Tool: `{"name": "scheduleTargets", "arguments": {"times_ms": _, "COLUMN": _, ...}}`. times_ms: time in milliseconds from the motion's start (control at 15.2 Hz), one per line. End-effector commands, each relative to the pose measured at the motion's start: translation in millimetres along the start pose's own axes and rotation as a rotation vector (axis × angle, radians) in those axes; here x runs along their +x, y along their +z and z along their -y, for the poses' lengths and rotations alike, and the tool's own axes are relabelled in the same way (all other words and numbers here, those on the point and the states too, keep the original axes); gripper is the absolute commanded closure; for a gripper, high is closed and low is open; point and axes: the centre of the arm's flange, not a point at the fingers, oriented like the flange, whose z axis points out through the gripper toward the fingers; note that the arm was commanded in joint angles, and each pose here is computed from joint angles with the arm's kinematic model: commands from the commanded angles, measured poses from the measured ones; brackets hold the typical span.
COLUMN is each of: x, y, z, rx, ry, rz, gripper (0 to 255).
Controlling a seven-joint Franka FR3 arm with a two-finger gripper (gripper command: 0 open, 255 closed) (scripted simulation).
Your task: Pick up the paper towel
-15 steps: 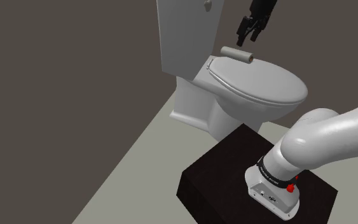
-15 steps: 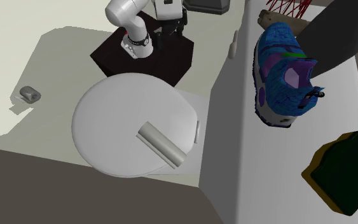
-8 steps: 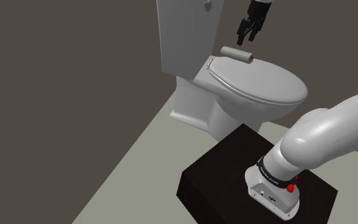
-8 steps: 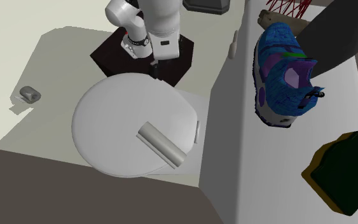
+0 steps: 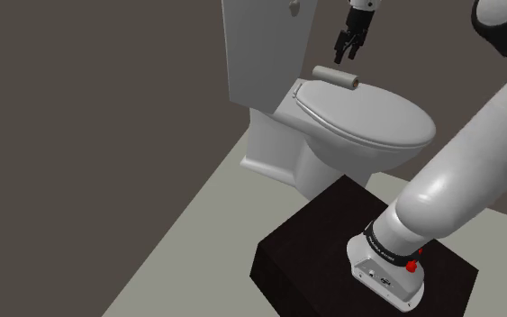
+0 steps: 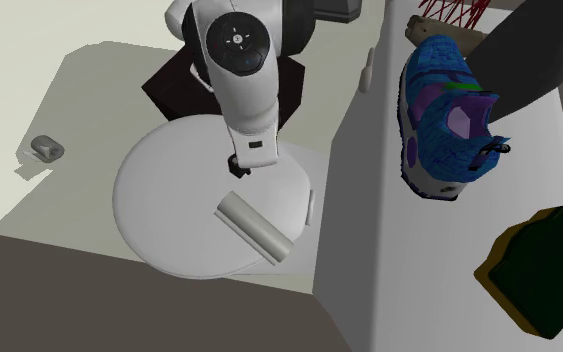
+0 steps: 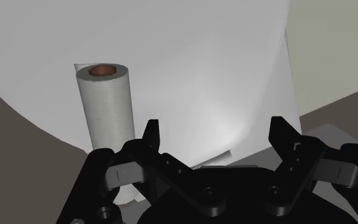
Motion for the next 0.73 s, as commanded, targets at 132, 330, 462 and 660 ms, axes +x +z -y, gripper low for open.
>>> {"name": "scheduleTargets", "arguments": {"times_ms": 132, "x": 29.2, "y": 20.0, "z": -44.6, "rx": 0.017, "ry": -0.016, "rz": 0.026, "gripper": 0}}
{"name": "scheduleTargets", "arguments": {"times_ms": 330, "x": 51.1, "y": 35.1, "z": -78.0, "rx": 0.029, "ry": -0.025, "rz": 0.046, "gripper": 0}}
{"name": "scheduleTargets", "arguments": {"times_ms": 462, "x": 65.8, "y": 45.6, "z": -100.0, "rx": 0.038, "ry": -0.032, "rz": 0.059, "gripper": 0}}
{"name": "scheduleTargets", "arguments": {"times_ms": 660, "x": 87.7, "y": 62.1, "z": -132.6, "rx": 0.051, "ry": -0.042, "rz": 0.078, "gripper": 0}}
